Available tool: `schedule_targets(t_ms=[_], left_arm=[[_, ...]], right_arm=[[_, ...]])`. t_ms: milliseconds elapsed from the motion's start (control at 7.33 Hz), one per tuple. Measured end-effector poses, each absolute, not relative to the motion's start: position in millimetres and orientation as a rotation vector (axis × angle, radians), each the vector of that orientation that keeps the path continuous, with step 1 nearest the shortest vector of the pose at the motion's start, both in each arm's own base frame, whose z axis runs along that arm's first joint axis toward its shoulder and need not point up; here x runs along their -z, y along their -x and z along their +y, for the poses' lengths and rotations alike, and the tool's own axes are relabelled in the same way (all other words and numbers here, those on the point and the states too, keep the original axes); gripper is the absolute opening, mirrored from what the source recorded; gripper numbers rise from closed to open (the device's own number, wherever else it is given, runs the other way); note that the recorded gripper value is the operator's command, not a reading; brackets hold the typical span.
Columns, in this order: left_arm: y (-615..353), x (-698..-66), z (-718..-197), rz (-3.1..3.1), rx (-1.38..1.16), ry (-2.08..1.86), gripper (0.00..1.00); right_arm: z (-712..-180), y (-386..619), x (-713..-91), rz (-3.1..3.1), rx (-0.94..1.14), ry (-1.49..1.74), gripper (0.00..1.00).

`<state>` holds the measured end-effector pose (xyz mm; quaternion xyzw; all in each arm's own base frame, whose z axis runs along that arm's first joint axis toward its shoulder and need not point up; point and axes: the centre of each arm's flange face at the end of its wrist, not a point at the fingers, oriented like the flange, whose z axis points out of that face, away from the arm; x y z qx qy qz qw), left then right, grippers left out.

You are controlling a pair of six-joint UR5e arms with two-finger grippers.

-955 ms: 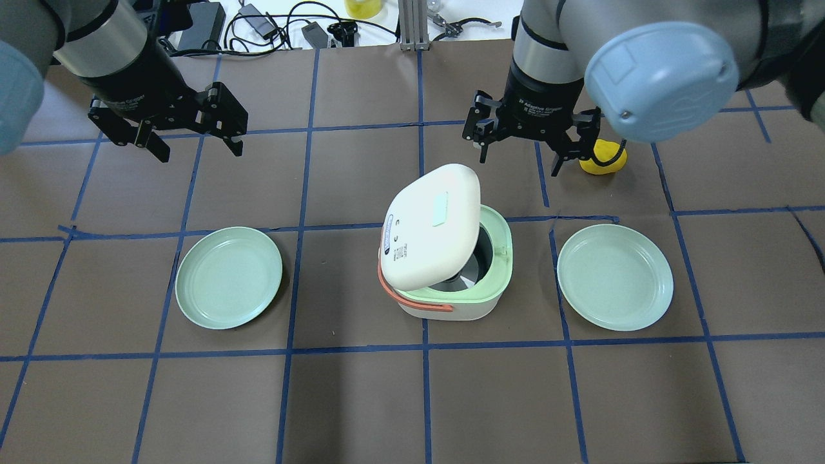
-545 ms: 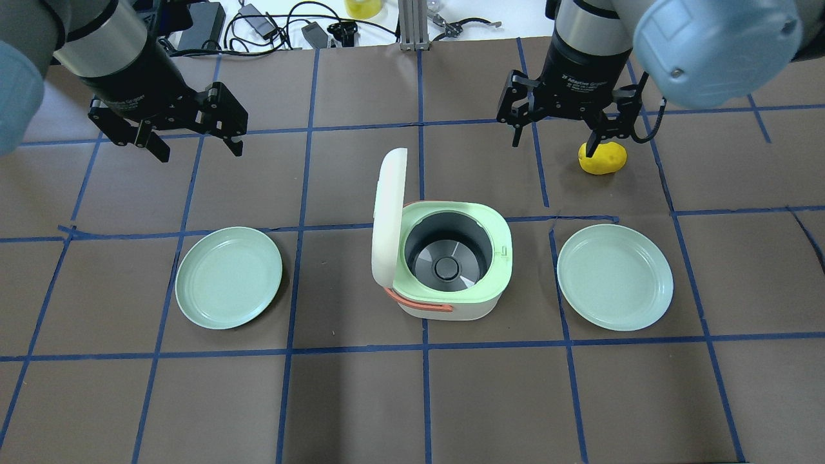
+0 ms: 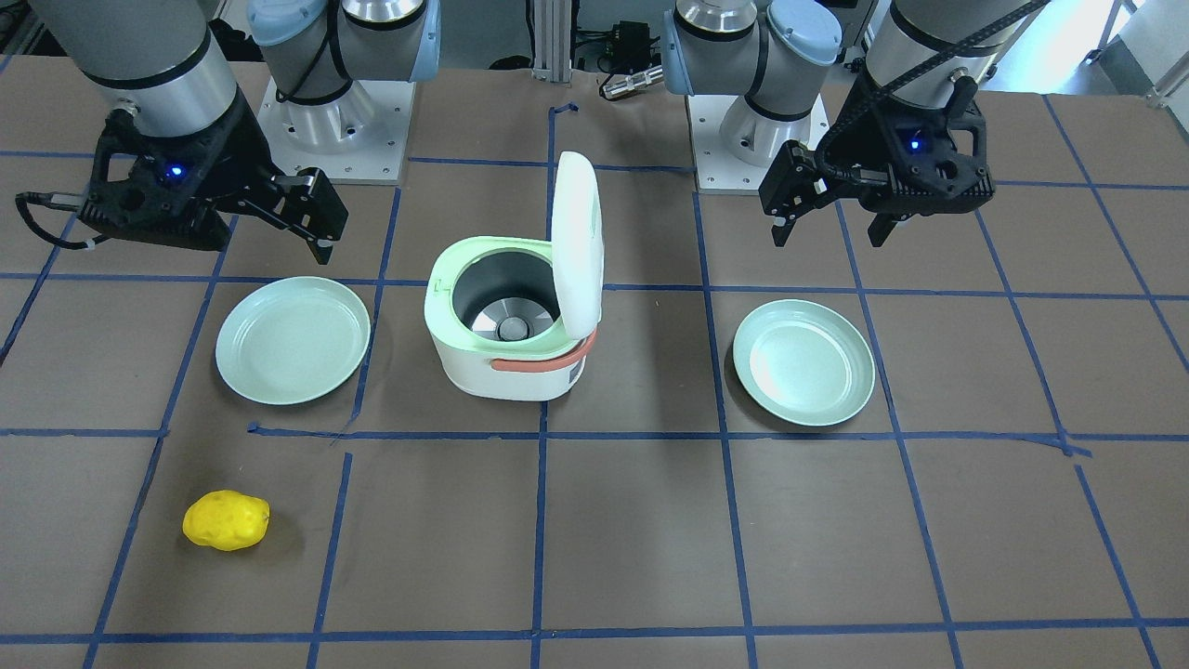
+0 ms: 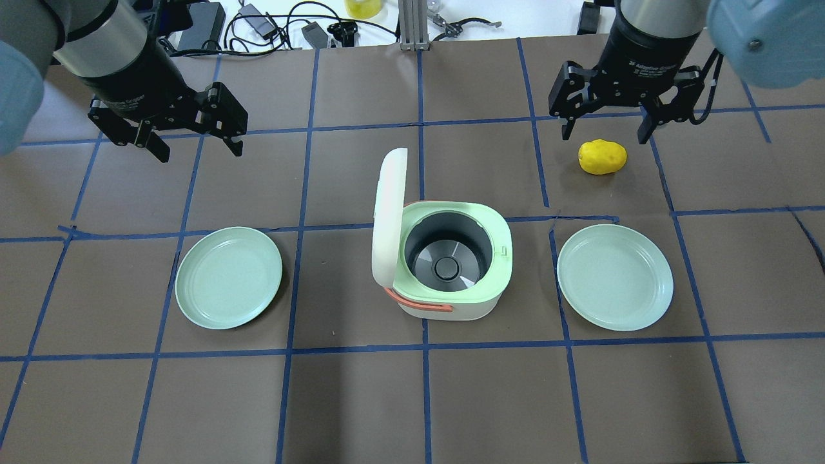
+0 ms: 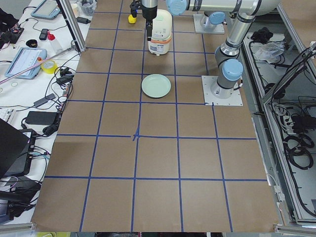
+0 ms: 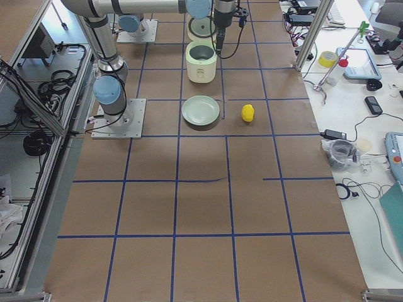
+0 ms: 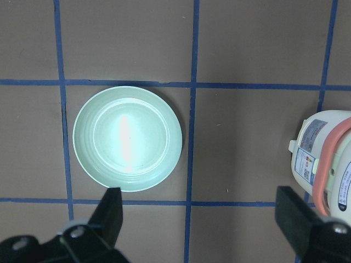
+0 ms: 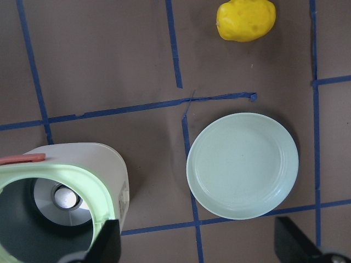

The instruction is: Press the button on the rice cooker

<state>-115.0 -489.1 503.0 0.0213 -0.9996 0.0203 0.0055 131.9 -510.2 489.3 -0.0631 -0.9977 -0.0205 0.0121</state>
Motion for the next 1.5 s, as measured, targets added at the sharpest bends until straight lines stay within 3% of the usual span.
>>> schedule_targets(t_ms=[1500], left_arm=[[115.0,-503.0,-489.1,-3.129,-0.064,-0.066,1.00]], right_arm=[[-502.4,-125.5,-488.2,-3.092,0.122,0.184,1.00]])
